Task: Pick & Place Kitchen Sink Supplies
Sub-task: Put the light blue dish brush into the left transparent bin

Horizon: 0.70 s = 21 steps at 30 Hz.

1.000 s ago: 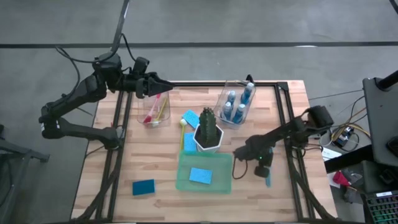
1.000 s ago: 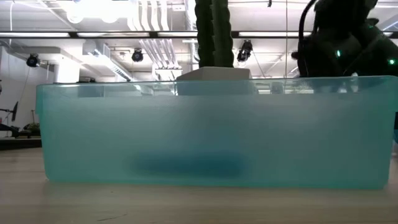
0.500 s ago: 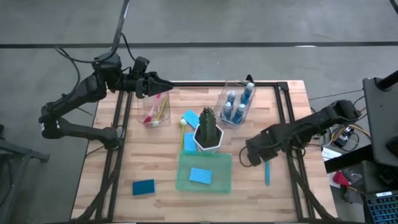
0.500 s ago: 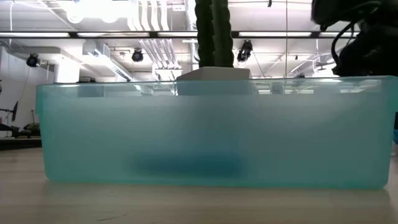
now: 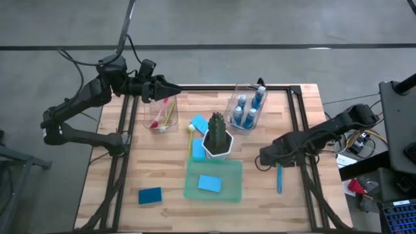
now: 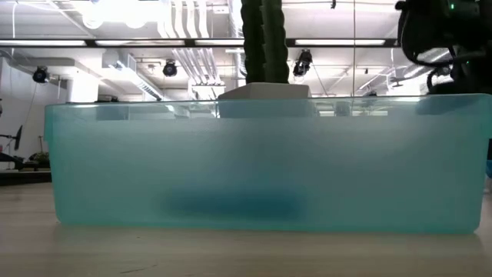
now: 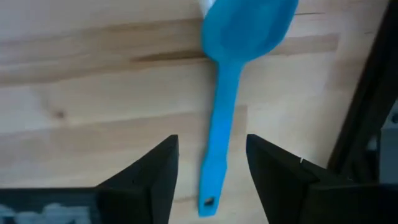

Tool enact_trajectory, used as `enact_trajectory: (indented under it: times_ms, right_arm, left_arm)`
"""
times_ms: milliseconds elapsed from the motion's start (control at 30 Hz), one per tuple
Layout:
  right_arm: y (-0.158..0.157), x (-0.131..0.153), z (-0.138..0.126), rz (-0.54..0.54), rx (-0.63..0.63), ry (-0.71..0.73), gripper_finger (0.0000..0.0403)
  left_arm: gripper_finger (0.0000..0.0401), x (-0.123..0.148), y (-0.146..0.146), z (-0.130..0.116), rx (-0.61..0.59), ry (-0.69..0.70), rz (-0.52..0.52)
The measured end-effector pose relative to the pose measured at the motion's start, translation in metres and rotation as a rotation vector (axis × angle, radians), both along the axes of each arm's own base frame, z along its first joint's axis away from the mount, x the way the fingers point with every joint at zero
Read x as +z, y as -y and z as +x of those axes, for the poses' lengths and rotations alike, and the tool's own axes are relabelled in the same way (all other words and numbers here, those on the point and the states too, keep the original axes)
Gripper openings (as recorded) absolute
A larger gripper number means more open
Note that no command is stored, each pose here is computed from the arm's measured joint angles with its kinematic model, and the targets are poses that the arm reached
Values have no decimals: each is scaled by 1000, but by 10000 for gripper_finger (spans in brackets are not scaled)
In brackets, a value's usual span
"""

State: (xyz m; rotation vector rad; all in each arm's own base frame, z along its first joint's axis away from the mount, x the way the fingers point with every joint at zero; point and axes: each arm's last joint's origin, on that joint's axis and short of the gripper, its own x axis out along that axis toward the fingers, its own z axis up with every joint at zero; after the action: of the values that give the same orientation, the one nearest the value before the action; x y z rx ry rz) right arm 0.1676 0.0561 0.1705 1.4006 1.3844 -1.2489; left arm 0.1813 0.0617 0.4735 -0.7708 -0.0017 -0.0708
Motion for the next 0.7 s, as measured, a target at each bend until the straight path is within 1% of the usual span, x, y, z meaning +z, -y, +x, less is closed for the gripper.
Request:
enact_trajectory:
  times_ms: [167, 267, 433, 567, 700]
  right_arm:
    - [0, -18, 1, -4, -4, -5, 192]
    - [0, -26, 0, -13, -3, -34, 191]
    - [0, -35, 0, -14, 36, -60, 175]
    - [0, -39, 1, -8, 65, -40, 141]
    - [0, -37, 2, -13, 80, -8, 84]
  left_arm:
    - [209, 0, 0, 0, -1, 0, -1]
    - [209, 0, 0, 0, -1, 0, -1]
    - [209, 0, 0, 0, -1, 0, -2]
    - [209, 0, 0, 0, -1, -1, -6]
    - [209, 0, 0, 0, -1, -1, -8]
